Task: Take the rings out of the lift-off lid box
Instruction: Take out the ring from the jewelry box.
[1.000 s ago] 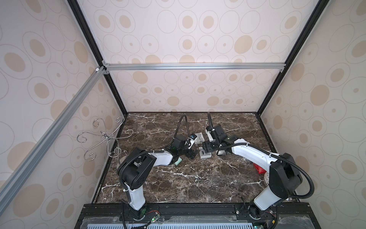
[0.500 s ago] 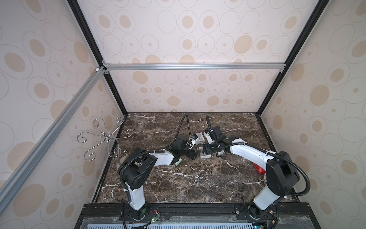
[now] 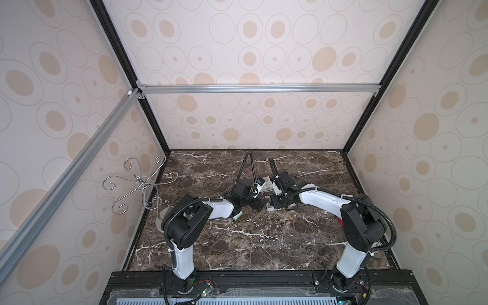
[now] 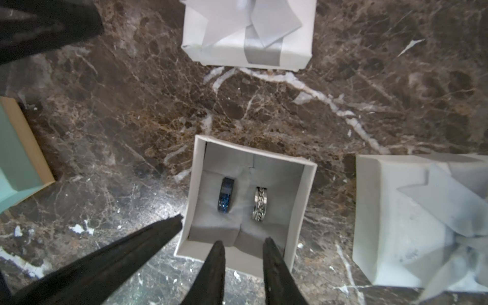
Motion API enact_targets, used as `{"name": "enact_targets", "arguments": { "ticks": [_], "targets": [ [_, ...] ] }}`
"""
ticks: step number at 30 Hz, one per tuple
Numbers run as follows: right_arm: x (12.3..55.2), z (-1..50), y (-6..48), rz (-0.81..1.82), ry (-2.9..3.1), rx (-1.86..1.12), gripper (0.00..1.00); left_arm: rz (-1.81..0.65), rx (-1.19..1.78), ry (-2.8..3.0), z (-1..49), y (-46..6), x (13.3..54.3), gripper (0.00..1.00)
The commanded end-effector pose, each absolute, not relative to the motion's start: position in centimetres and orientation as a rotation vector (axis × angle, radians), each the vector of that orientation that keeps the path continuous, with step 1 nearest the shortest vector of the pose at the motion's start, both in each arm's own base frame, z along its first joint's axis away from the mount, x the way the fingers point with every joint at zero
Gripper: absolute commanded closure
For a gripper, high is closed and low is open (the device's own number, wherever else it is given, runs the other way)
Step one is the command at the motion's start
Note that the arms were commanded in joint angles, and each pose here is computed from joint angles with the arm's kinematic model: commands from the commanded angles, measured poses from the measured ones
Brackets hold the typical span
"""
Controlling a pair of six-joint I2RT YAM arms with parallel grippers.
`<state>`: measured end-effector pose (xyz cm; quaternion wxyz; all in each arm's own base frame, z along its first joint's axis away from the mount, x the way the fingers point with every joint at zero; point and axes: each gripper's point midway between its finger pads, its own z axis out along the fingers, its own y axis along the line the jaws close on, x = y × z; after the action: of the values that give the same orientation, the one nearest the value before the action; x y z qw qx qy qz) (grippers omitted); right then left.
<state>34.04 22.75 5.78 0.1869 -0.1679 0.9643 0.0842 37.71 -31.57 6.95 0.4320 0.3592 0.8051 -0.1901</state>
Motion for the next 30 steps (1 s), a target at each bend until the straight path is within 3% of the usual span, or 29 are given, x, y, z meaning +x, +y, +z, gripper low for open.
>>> {"name": "enact_targets", "arguments": {
  "ticks": [1, 24, 30],
  "targets": [
    [34.8, 5.7, 22.5, 0.207, 2.719, -0.444, 0.73, -0.472, 0.887, 2.016, 7.2, -32.2, 38.2, 0.03],
    [36.5, 3.5, 22.5, 0.168, 2.745, -0.397, 0.77, -0.458, 0.897, 2.046, 5.9, -32.2, 38.4, 0.03],
    [36.5, 3.5, 22.3, 0.171, 2.746, -0.391, 0.85, -0.431, 0.900, 2.075, 5.1, -31.7, 38.3, 0.03]
  ]
}}
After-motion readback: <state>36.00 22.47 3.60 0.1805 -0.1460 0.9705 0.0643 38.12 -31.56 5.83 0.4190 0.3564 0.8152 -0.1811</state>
